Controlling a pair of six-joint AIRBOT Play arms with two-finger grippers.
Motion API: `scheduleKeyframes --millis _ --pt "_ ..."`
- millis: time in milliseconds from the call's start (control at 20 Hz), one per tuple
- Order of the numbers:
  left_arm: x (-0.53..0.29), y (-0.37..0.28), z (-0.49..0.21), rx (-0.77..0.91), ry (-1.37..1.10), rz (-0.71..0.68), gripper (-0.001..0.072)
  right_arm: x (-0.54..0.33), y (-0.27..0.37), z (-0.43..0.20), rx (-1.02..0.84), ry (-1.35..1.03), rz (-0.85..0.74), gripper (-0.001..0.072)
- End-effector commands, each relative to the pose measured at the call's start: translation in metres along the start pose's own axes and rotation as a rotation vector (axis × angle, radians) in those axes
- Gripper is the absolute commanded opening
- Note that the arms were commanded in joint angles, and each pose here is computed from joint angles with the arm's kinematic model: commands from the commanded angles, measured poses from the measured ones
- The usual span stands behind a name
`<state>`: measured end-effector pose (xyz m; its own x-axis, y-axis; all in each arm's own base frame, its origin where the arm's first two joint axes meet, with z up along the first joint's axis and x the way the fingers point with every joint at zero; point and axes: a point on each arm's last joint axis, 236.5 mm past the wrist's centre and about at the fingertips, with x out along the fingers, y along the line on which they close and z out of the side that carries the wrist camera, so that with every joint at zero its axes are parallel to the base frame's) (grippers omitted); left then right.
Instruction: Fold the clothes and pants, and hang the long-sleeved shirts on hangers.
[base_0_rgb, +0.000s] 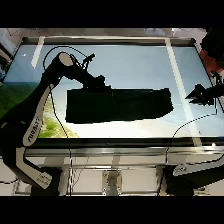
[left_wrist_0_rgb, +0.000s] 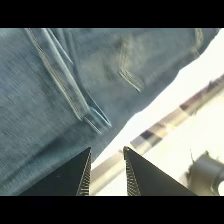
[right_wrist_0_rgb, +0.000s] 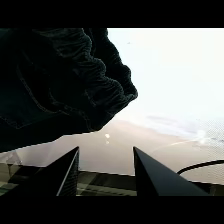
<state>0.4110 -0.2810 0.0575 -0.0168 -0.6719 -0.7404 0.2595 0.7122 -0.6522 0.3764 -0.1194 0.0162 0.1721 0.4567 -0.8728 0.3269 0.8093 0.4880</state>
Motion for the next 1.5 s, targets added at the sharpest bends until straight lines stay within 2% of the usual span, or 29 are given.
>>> scheduleKeyframes --millis 0,200,250,300,400,550,650,900,1050,1400,1450 --pt "-0.009 0.013 -0.007 -0.019 0.038 -0.006 0.0263 0.001 0.003 -0.002 -0.009 0.011 0.002 0.0392" --pt "-0.046 0.09 -0.006 -0.142 0.017 0.16 0.0264 0.007 0.013 -0.002 -0.043 0.022 -0.001 0.0394" --pt "-0.058 0.114 -0.014 -0.178 0.036 0.228 0.0311 0.009 0.015 -0.002 -0.05 0.023 -0.001 0.0394" --pt "-0.069 0.135 -0.022 -0.204 0.059 0.288 0.0407 0.01 0.017 -0.001 -0.054 0.021 -0.004 0.0394" --pt "-0.09 0.17 -0.036 -0.262 0.088 0.382 0.0503 0.013 0.019 0.0 -0.062 0.019 -0.006 0.0394" --pt "-0.109 0.192 -0.038 -0.319 0.059 0.39 0.052 0.015 0.024 0.001 -0.074 0.021 -0.006 0.0394" --pt "-0.116 0.202 -0.045 -0.352 0.067 0.392 0.0671 0.016 0.025 0.001 -0.077 0.021 -0.009 0.0394" --pt "-0.093 0.241 -0.088 -0.48 0.147 0.381 0.0684 0.016 0.025 0.001 -0.077 0.02 -0.009 0.0394" --pt "-0.063 0.247 -0.081 -0.529 0.069 0.301 0.0684 0.016 0.025 0.001 -0.078 0.019 -0.009 0.0394" --pt "-0.04 0.257 -0.075 -0.541 0.039 0.294 0.0678 0.016 0.024 0.004 -0.078 0.009 -0.011 0.0393" --pt "-0.036 0.258 -0.073 -0.539 0.036 0.294 0.0648 0.016 0.024 0.004 -0.078 0.009 -0.011 0.0394"
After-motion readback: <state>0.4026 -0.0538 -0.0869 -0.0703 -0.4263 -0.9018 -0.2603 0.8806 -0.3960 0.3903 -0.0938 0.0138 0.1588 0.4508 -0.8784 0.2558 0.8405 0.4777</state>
